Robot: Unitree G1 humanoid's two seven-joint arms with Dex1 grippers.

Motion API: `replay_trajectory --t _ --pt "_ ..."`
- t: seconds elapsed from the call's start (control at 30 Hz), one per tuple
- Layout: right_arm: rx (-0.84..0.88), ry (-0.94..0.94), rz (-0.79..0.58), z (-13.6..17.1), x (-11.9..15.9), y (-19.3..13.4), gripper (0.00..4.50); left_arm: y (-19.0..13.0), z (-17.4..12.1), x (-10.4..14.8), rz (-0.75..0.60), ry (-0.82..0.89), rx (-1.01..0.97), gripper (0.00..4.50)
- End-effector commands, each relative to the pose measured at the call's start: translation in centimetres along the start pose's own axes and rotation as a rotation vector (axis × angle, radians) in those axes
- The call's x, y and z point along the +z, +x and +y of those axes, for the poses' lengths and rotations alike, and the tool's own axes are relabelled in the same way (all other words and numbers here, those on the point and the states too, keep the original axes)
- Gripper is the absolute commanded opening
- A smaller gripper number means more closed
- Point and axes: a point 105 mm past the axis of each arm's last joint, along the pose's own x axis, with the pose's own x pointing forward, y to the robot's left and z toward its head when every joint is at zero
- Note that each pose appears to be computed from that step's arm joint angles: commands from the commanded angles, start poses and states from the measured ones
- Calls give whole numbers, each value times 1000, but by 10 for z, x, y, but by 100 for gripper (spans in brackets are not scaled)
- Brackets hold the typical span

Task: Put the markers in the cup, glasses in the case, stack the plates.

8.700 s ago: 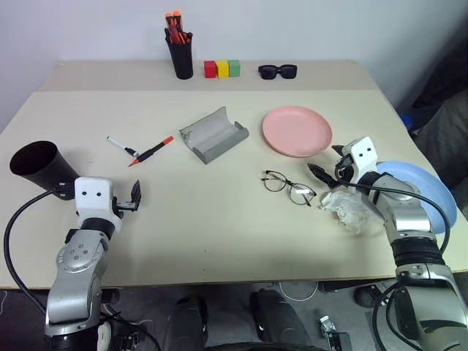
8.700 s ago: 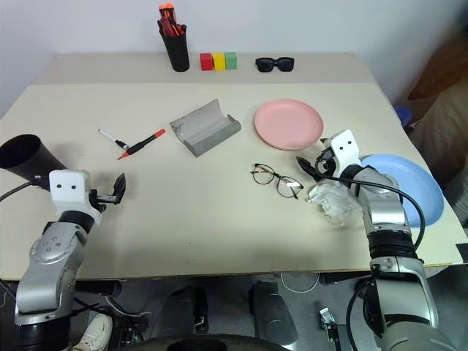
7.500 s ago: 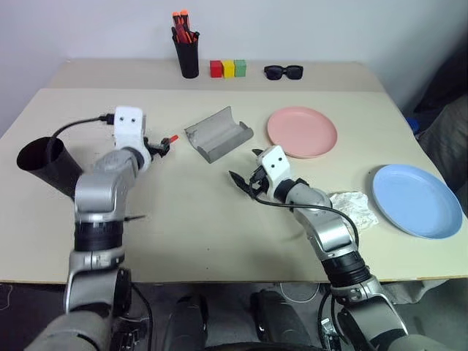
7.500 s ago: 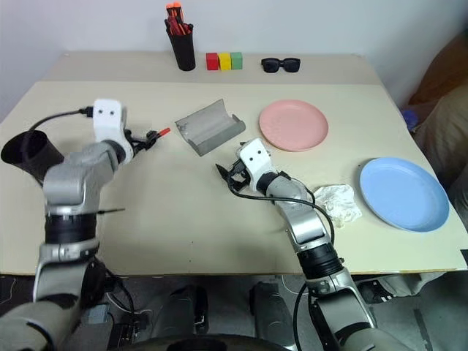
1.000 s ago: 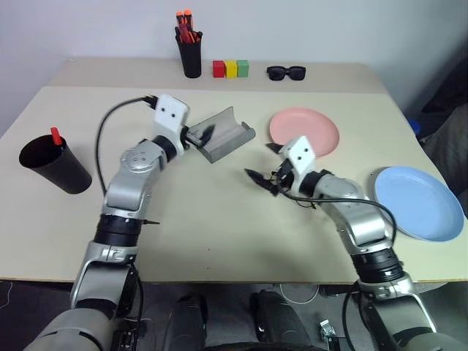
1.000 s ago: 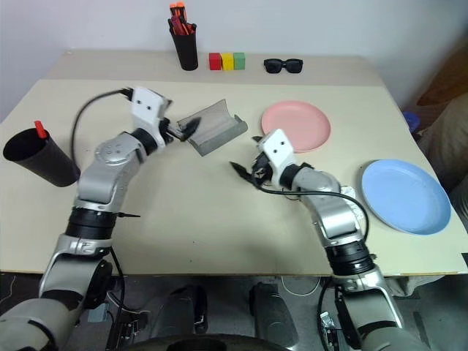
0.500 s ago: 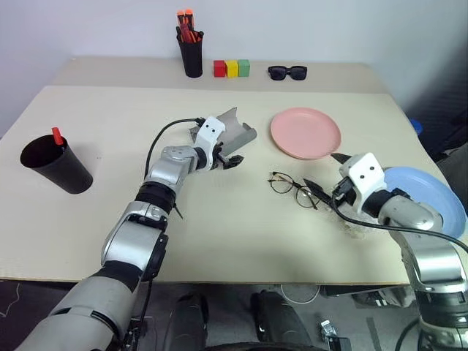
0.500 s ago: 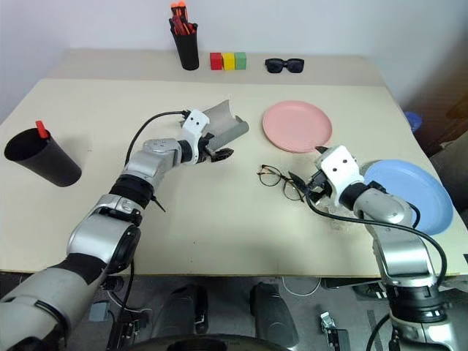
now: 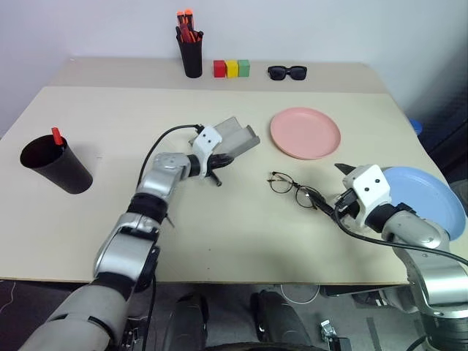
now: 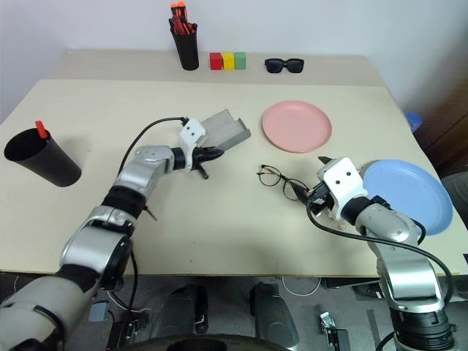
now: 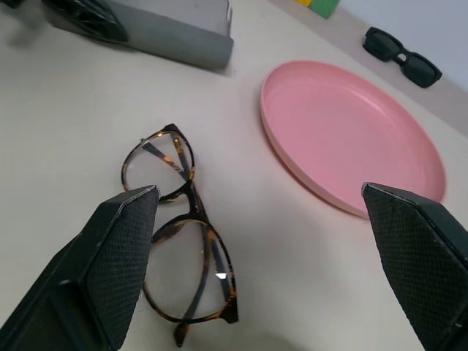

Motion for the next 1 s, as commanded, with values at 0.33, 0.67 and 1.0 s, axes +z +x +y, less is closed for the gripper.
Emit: replay_trajectory --t 0.33,0.67,1.0 --pt "72 -17 -47 24 16 14 450 -94 -55 -13 81 271 -336 9" --pt "53 -102 50 9 7 28 450 -89 -42 -5 70 280 -231 297" --pt "18 -292 155 0 -1 44 450 -103 -44 15 -96 196 -59 297"
